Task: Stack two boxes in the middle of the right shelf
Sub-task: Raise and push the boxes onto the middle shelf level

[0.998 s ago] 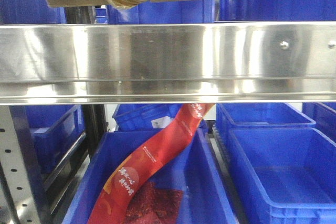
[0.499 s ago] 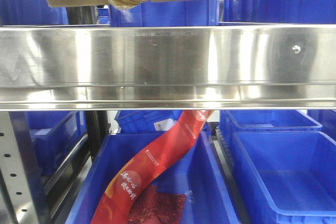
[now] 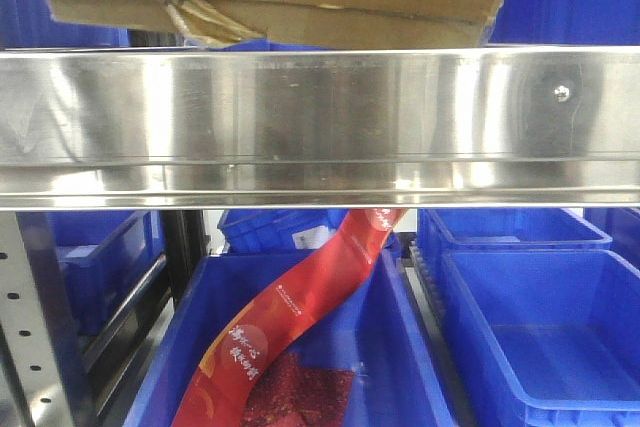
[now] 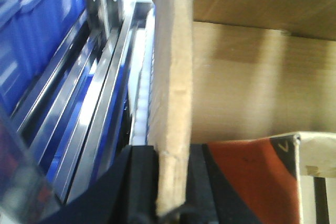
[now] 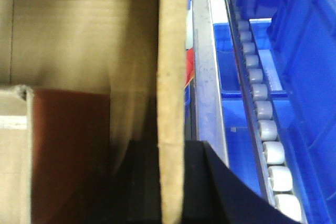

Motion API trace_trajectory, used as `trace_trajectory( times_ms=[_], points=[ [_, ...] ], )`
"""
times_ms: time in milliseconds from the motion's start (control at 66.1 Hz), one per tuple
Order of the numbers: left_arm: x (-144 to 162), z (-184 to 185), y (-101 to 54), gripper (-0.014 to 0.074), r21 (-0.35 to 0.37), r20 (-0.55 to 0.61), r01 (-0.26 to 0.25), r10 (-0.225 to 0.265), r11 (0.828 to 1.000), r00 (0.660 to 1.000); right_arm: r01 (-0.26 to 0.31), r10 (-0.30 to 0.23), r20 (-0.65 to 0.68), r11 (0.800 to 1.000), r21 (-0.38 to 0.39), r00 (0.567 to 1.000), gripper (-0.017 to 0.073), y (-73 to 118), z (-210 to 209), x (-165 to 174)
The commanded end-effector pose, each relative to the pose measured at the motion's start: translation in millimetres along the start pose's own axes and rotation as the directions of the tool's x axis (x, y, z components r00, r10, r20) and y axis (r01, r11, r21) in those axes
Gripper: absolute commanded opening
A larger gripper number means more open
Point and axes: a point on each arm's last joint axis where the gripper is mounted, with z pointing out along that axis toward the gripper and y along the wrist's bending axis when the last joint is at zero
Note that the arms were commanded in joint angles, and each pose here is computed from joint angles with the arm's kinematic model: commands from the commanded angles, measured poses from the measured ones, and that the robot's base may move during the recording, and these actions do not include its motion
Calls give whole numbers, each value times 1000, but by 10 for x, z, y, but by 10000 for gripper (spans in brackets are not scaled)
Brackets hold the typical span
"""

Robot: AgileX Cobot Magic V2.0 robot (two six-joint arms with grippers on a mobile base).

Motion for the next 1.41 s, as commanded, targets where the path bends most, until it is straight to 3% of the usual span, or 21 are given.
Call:
trace_trajectory(
  times_ms=[0, 227, 287, 378, 529, 590, 696, 892, 968, 1059, 1240, 1270, 1391],
  points=[
    [-72, -40, -10, -111, 22, 53, 2, -3, 1000, 999, 12, -13, 33, 1000, 25, 999, -153, -45, -47, -51],
    [-13, 68, -44, -106, 6, 18, -9, 9, 1000, 1000, 12, -13, 47, 1000, 16, 999, -150, -37, -47, -63],
    [-6, 88, -49, -68, 2, 17, -15, 15, 1000, 1000, 13, -14, 45, 1000, 17, 999, -114, -35, -39, -61],
    [15, 136, -67, 63, -2, 8, -22, 22, 1000, 1000, 14, -15, 31, 1000, 25, 999, 24, -38, -23, -47],
    [18, 145, -68, 298, -5, 8, -26, 26, 1000, 1000, 21, -21, 1, 999, 39, 1000, 383, -19, 79, -14],
    [15, 145, -65, 363, -8, 10, -29, 29, 1000, 1000, 23, -23, -4, 999, 40, 1000, 472, -14, 100, -9],
    [-4, 126, -46, 422, -21, 24, -41, 42, 999, 999, 21, -21, 1, 999, 39, 1000, 524, -18, 79, -15],
    [-42, 34, -15, 419, -10, 40, -25, 25, 1000, 999, 10, -11, 24, 999, 32, 1000, 516, -58, -67, -44],
    [-53, 8, -5, 391, -8, 44, -21, 21, 1000, 999, 10, -11, 21, 999, 36, 1000, 462, -72, -100, -42],
    [-57, -2, -1, 284, -8, 46, -20, 20, 1000, 999, 19, -20, 10, 999, 43, 1000, 312, -78, -100, -33],
    [-60, -2, -1, -78, -8, 49, -21, 22, 1000, 999, 19, -20, 12, 999, 42, 1000, -173, -77, -100, -35],
    [-60, -2, -1, -110, -8, 49, -21, 22, 1000, 999, 24, -25, 14, 999, 41, 1000, -159, -76, -100, -36],
    [-57, -29, -7, -92, 12, 39, -25, 25, 1000, 999, 16, -17, 36, 1000, 18, 999, -160, -66, -134, -57]
  ],
)
